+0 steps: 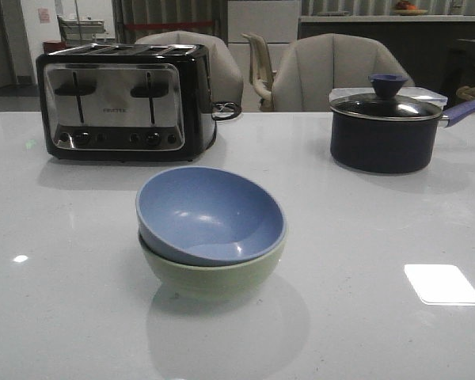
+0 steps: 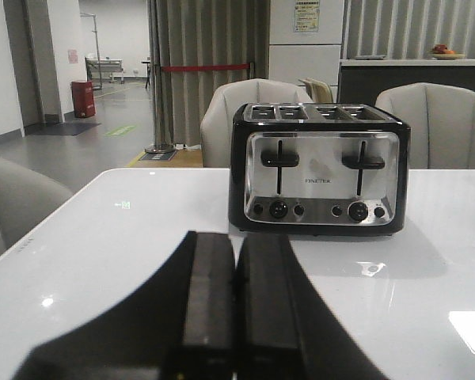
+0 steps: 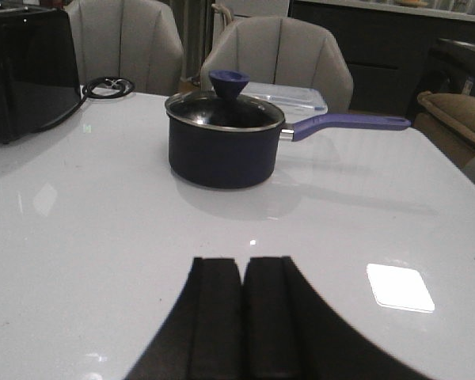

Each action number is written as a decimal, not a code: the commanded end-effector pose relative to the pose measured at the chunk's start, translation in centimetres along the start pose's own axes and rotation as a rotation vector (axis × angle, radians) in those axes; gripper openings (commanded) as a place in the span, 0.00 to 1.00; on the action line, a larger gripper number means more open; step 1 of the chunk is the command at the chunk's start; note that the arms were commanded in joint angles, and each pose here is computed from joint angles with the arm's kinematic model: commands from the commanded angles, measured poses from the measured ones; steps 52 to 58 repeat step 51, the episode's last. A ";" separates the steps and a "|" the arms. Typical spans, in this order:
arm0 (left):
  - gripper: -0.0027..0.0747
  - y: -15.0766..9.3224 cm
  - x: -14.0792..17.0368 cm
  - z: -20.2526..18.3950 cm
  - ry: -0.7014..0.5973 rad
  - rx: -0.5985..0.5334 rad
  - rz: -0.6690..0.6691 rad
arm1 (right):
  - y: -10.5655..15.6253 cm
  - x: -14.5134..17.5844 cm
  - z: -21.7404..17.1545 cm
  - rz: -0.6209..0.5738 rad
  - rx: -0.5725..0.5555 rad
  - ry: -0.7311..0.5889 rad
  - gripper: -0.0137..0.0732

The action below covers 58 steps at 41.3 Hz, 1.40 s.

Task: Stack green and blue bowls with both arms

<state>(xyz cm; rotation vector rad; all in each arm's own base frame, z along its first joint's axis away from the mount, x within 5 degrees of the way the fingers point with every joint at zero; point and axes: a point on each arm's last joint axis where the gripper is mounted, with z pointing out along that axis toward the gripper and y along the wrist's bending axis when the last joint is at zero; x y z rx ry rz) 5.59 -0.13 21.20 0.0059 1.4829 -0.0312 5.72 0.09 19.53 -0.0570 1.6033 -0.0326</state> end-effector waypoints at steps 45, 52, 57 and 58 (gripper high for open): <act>0.16 0.0 -0.1 -0.1 -0.080 -0.002 -0.010 | -0.2 -1.1 -0.3 0.081 0.021 -0.129 0.20; 0.16 0.0 -0.1 -0.1 -0.080 -0.002 -0.010 | -0.2 -1.1 -0.3 0.081 0.021 -0.129 0.20; 0.16 0.0 -0.1 -0.1 -0.080 -0.002 -0.010 | -0.2 -1.1 -0.3 0.081 0.021 -0.129 0.20; 0.16 0.0 -0.1 -0.1 -0.080 -0.002 -0.010 | -0.2 -1.1 -0.3 0.081 0.021 -0.129 0.20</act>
